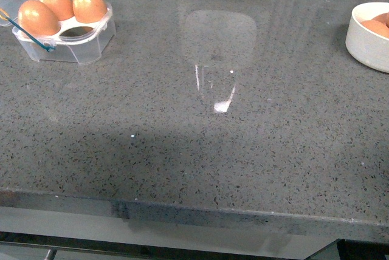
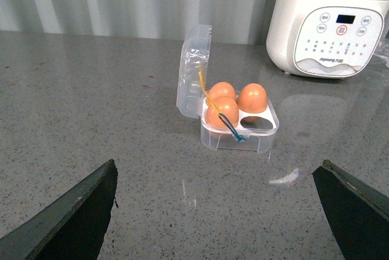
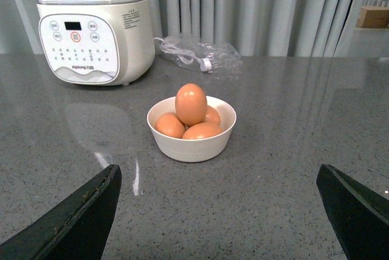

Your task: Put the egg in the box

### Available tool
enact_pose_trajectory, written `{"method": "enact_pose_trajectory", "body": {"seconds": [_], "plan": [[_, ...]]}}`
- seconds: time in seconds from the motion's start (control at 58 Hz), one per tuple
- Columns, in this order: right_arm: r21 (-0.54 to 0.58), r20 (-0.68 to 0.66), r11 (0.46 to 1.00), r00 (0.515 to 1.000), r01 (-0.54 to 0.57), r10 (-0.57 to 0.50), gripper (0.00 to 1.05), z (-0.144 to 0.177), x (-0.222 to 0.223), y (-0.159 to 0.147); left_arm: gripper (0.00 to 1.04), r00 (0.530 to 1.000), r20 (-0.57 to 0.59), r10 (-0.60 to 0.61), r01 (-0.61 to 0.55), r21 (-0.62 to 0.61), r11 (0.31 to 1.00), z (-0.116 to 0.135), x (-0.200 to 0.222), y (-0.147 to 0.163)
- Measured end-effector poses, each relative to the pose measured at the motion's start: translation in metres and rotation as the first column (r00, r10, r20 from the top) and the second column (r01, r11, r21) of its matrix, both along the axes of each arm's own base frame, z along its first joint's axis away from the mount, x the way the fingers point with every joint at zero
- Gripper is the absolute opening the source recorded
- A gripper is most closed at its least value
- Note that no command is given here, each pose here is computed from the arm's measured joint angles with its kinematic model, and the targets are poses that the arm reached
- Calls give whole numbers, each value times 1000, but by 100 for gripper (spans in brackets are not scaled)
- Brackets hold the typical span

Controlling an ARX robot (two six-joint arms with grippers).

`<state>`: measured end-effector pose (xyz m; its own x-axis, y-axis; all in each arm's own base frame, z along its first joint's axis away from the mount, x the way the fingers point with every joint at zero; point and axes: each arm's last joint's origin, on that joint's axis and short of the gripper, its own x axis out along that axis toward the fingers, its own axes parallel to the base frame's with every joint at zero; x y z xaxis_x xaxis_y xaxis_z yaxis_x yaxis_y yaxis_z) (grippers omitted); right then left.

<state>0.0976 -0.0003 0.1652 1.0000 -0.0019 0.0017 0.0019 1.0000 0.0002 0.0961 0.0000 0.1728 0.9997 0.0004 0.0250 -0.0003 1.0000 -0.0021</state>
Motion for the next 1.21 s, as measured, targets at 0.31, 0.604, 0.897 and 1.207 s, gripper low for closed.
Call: {"method": "enact_pose_trajectory", "body": {"seconds": [0.31,0.604,0.897,1.207], "plan": [[0,0,1000,1000,0,0,97,0,0,0,98,1000,0,0,0,0,1000,0,0,0],[0,0,1000,1000,0,0,97,0,0,0,98,1000,0,0,0,0,1000,0,0,0],[0,0,1000,1000,0,0,97,0,0,0,98,1000,0,0,0,0,1000,0,0,0],[-96,-76,968,968,231,-238,97,4,6,3,98,1000,0,0,0,0,1000,0,0,0]]}}
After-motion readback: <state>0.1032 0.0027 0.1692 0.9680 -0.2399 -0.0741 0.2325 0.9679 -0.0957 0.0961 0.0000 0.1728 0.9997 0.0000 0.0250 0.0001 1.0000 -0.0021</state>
